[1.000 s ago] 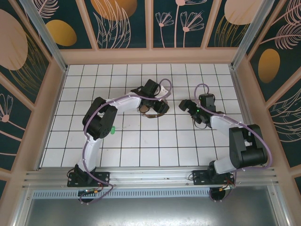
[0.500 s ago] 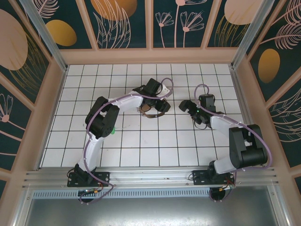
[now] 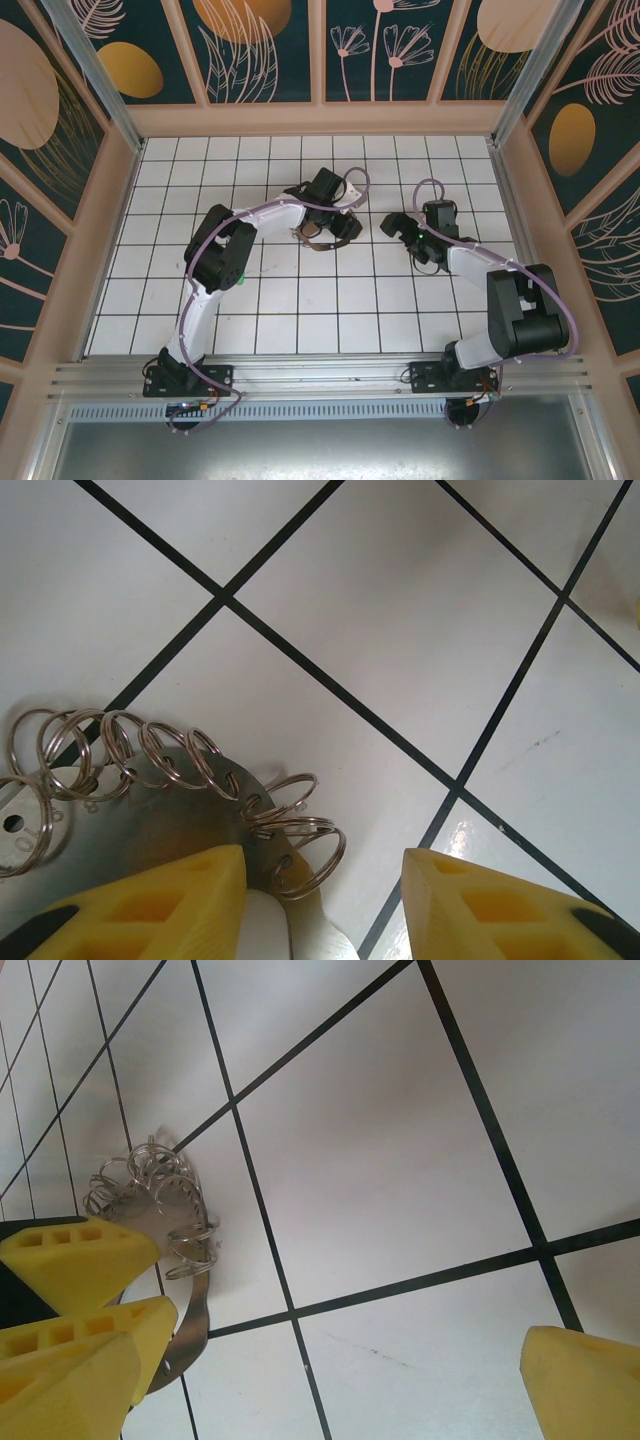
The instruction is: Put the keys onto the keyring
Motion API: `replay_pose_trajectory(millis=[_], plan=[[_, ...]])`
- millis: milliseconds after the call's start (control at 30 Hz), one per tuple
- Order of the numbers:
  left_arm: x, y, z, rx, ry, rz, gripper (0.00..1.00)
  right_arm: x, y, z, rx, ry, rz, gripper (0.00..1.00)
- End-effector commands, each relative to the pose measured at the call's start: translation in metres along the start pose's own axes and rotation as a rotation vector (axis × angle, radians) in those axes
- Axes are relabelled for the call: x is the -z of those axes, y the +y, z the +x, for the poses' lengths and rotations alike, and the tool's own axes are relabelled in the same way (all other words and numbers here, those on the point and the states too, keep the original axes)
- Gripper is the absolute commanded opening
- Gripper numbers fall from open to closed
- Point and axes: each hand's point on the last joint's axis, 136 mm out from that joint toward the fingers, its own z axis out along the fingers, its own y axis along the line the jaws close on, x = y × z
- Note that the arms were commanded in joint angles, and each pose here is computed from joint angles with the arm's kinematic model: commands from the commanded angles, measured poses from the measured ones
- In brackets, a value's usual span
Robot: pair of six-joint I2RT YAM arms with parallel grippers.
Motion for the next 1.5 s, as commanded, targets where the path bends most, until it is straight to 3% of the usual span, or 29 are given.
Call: replay_pose_trajectory(millis=[0,467,833,1367,1467], plan=[[-0.008,-0.005,0.003,-0.016,0.023,0.021,0.44,0.004,-0.001,-0.002,0.001,-0.015,0.001,0.98],[-0.015,0.002,0.006,-0.018,0.034,-0.004,0.43,0.005,0.003,-0.004,0.005,-0.019,-0.008,0.98],[-0.017,0.005,0.008,-0.017,0.040,-0.015,0.30,0.009,0.011,-0.006,0.004,-0.021,-0.036,0.98],[-0.011,0.007,0.005,0.000,0.036,-0.039,0.01,0.060,0.121,-0.055,0.009,-0.192,-0.172,0.99],[-0.006,0.001,-0.007,-0.005,0.002,-0.022,0.00,0.073,0.145,-0.065,0.006,-0.228,-0.197,0.99]])
